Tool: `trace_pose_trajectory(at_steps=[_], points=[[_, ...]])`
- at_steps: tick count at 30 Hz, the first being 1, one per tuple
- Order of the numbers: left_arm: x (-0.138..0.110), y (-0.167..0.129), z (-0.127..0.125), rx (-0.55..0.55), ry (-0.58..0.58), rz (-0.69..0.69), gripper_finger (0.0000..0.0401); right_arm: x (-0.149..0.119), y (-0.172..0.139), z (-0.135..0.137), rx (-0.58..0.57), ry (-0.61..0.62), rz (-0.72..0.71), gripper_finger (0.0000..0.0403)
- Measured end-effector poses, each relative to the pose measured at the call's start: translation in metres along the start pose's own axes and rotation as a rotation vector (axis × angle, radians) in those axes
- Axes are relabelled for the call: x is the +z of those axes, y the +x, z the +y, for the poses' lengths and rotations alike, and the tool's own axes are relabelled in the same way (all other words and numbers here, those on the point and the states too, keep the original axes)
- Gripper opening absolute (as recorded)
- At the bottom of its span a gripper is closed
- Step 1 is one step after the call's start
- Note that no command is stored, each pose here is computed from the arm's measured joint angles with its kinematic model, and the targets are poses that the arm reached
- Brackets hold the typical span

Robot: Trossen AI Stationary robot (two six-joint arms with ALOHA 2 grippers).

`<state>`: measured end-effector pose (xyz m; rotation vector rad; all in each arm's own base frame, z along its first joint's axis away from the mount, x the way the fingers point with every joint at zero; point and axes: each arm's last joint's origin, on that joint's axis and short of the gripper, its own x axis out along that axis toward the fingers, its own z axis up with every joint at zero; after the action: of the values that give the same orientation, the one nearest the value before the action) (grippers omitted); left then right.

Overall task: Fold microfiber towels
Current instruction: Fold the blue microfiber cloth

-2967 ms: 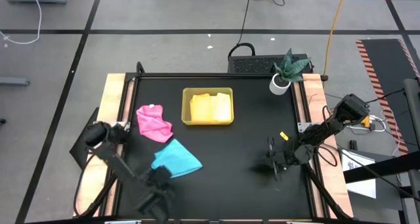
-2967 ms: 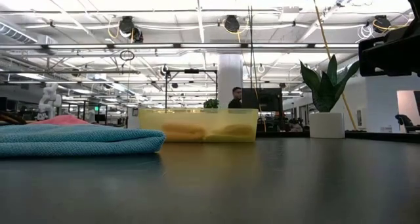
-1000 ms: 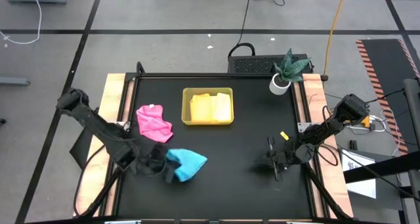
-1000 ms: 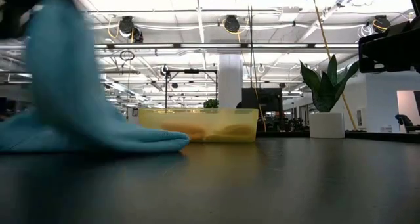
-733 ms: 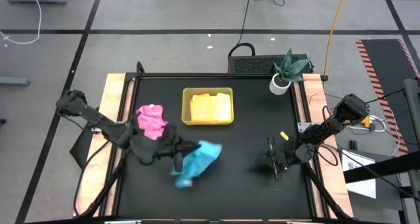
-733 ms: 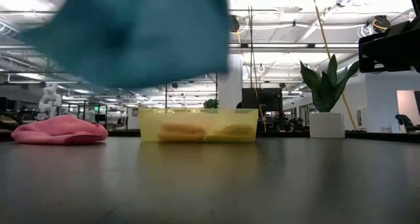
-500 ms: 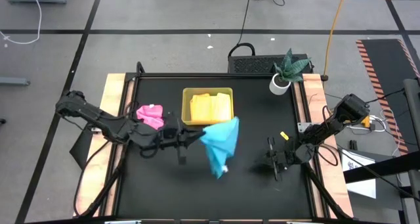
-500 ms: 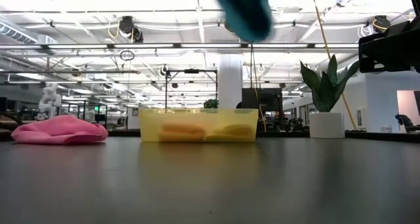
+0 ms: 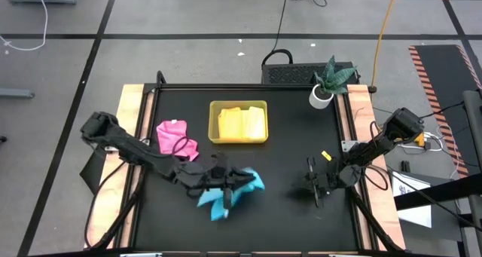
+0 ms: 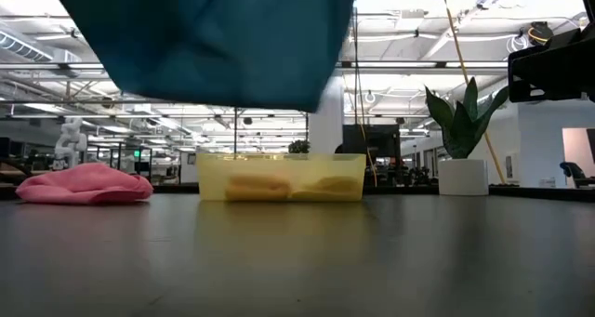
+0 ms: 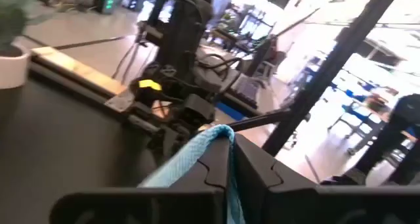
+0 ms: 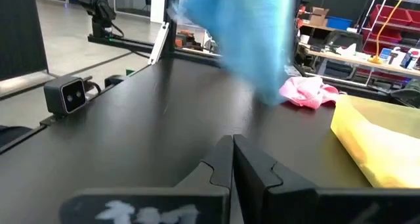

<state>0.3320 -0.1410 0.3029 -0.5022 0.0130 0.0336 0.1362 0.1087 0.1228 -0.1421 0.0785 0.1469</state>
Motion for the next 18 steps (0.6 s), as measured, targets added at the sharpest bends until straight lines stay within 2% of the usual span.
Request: trace_pose_trajectory(at_steps=[4,8,10,14,18], points=[[-0.009,0.007,0.002,-0.013,0.077,0.012,0.0026,0.0,0.0,0.0,0.0,0.007,-0.001,0.0004],[-0.027,0.014,0.019,0.092,0.146,0.13,0.0032,0.0,0.0,0.0,0.0,0.008,0.002,0.0004],[-0.037,0.018,0.031,0.155,0.16,0.203,0.0047,0.0,0.0,0.0,0.0,0.024,0.003,0.0004],[-0.051,0.026,0.052,0.261,0.146,0.289,0.0109,-0.001,0.0,0.0,0.001,0.036,0.007,0.0004],[-0.05,0.031,0.07,0.314,0.134,0.322,0.0187,-0.001,0.0,0.0,0.001,0.036,0.007,0.0004]])
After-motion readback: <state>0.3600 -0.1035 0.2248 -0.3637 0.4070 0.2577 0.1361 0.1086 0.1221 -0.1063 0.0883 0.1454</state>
